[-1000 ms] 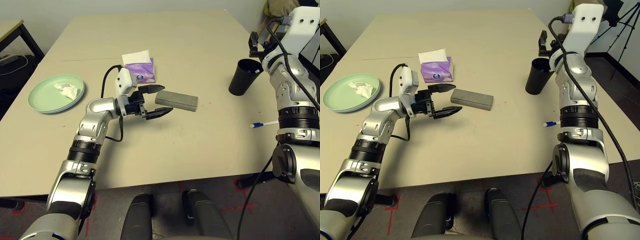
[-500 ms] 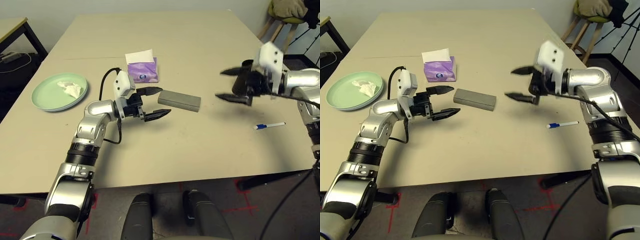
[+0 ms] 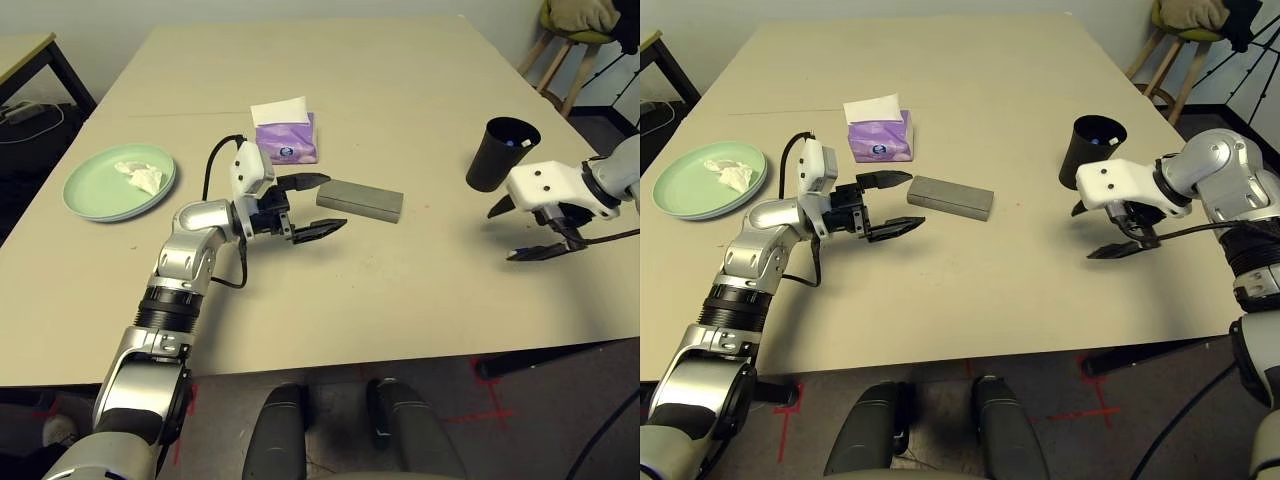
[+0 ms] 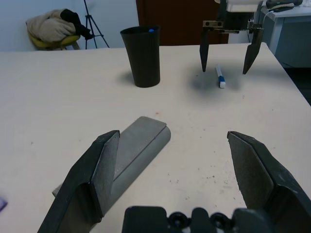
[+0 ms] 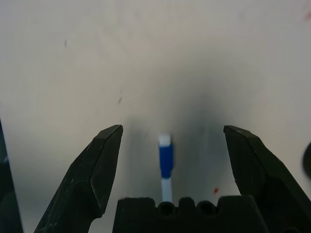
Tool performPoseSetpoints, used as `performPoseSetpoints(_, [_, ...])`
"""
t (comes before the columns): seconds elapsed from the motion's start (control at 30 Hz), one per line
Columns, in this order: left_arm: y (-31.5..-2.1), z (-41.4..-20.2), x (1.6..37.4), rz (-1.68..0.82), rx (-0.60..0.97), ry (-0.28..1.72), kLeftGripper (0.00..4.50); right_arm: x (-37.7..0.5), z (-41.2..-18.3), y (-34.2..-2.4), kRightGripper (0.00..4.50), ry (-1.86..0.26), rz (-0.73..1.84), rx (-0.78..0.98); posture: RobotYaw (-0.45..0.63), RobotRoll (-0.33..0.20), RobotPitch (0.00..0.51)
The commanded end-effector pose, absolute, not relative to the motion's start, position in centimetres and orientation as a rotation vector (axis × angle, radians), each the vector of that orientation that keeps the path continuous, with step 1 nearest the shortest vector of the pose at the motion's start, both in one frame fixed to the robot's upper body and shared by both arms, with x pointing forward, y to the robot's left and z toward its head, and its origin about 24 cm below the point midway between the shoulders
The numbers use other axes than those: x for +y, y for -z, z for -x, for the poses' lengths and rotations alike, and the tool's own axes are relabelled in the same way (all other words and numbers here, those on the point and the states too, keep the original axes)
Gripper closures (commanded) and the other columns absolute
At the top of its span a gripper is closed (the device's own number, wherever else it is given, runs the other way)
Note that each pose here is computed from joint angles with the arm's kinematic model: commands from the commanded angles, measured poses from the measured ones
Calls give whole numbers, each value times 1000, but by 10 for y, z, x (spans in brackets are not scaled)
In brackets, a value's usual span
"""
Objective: Organize and tidy the items on the table.
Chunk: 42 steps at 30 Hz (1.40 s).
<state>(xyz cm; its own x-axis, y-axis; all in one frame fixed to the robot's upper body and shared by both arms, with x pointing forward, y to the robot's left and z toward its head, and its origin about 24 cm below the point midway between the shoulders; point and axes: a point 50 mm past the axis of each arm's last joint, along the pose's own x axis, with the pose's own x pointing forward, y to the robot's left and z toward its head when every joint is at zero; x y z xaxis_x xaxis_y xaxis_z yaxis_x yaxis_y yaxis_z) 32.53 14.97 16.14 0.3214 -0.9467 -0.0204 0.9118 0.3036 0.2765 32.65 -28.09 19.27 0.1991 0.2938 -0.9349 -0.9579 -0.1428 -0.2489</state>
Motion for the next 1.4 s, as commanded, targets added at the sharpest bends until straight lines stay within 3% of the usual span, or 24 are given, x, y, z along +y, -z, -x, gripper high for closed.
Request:
performPoseSetpoints(0.03, [-158, -322, 148, -255, -142, 1251, 0, -288, -326, -192, 16, -1266, 1283, 811, 116, 0, 176])
performPoseSetpoints(1.17, [-164, -310, 144, -275, -193, 1335, 0, -299, -327, -162, 16, -1208, 1321, 900, 143, 0, 219])
performPoseSetpoints(1.4, [-165, -310, 142, -277, -209, 1348, 0, -298, -327, -161, 2343, -1216, 1306, 901, 143, 0, 214])
